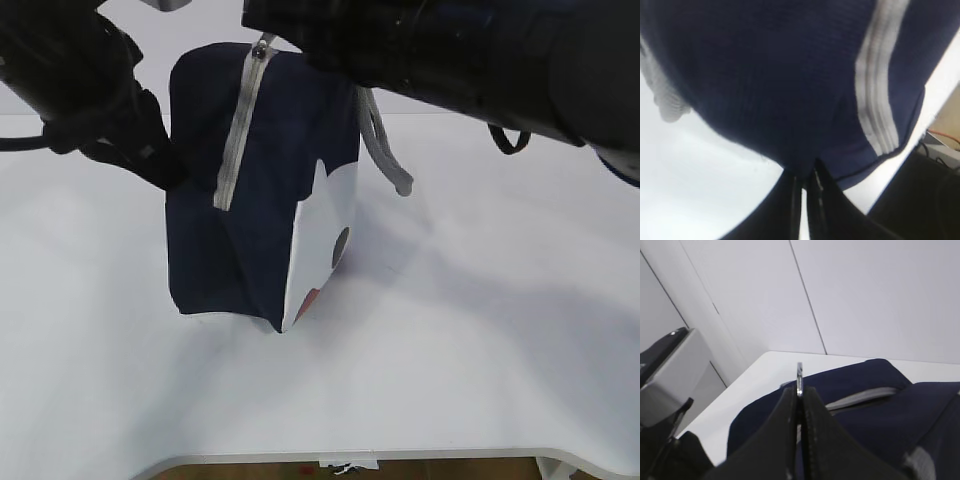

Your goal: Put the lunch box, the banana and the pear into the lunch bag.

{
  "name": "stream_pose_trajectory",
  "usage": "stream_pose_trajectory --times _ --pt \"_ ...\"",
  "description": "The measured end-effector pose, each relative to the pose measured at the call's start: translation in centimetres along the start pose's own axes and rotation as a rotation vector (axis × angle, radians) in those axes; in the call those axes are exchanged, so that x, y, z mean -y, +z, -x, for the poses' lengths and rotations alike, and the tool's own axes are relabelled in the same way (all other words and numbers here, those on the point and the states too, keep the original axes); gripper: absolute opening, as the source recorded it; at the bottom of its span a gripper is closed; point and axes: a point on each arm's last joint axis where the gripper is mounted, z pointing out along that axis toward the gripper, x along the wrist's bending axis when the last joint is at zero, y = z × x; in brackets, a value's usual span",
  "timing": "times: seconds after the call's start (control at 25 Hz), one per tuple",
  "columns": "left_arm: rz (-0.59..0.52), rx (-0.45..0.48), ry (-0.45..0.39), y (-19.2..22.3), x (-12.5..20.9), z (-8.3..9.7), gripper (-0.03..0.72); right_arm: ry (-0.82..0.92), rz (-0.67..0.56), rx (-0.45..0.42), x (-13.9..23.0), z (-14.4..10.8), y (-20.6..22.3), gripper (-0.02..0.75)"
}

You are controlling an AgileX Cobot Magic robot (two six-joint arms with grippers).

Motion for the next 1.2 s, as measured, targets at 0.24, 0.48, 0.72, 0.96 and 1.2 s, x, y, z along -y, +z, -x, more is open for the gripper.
stream_pose_trajectory --times 0.24,0.48,0.72,0.96,1.2 --pt "-0.049 0.023 0.002 -0.1 0.5 0.2 -0.009 0.013 -0.006 0.046 -0.5 1.1 0.2 0.001" --pt "-0.08 0.034 0.004 -0.1 0.7 0.3 -0.009 0.077 -0.04 0.103 -0.7 3.2 0.3 0.001" --pt "-0.122 0.049 0.007 -0.1 1.1 0.5 -0.009 0.103 -0.084 0.115 -0.8 4.4 0.3 0.001" --pt "-0.169 0.067 -0.004 0.9 2.2 0.6 -0.009 0.12 -0.147 0.09 -0.1 4.4 0.5 0.001" --pt "-0.218 0.08 -0.027 1.8 3.3 0.8 -0.006 0.127 -0.248 0.036 0.9 4.0 0.6 0.001"
